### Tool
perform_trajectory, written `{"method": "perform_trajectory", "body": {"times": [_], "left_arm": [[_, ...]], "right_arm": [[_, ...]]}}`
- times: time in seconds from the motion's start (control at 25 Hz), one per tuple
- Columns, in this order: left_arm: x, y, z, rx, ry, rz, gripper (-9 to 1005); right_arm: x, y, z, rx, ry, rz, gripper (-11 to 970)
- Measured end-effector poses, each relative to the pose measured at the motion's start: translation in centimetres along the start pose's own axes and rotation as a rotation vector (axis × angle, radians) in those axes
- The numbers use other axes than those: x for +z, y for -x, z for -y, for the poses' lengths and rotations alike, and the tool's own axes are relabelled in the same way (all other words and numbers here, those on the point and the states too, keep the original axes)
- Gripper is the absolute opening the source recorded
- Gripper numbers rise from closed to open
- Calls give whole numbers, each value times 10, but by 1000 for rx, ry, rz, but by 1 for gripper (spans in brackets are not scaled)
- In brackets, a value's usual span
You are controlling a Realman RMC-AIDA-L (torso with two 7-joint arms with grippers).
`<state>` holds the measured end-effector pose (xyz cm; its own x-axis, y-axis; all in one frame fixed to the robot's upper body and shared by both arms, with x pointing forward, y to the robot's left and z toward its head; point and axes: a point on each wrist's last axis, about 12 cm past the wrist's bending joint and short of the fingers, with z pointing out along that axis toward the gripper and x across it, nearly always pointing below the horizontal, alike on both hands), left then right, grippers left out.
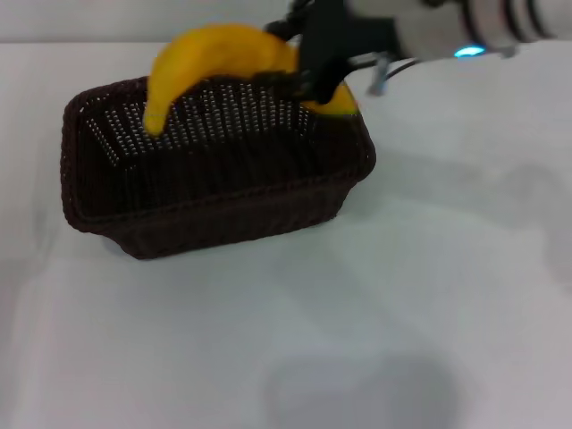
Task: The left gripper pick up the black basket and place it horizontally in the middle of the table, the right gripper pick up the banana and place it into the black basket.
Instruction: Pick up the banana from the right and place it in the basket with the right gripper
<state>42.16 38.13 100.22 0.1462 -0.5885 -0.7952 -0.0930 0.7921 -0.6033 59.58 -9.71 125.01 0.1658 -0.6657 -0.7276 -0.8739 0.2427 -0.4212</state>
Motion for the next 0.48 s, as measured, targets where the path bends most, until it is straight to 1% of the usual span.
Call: {"method": "perform_trajectory", "body": {"times": [0.12, 0.28, 0.36, 0.48], "left_arm": [[2, 0, 1, 0, -8, -2, 882], [4, -1, 3, 1, -14, -5, 882], [4, -1, 2, 1, -12, -7, 882], [5, -1, 2, 4, -11, -8, 882]], "right_arm": [[27, 1, -7, 2, 42, 3, 524], [54, -4, -13, 13, 65, -12, 530], [59, -5, -16, 14, 69, -5, 532], [58, -4, -16, 20, 55, 17, 536]]}}
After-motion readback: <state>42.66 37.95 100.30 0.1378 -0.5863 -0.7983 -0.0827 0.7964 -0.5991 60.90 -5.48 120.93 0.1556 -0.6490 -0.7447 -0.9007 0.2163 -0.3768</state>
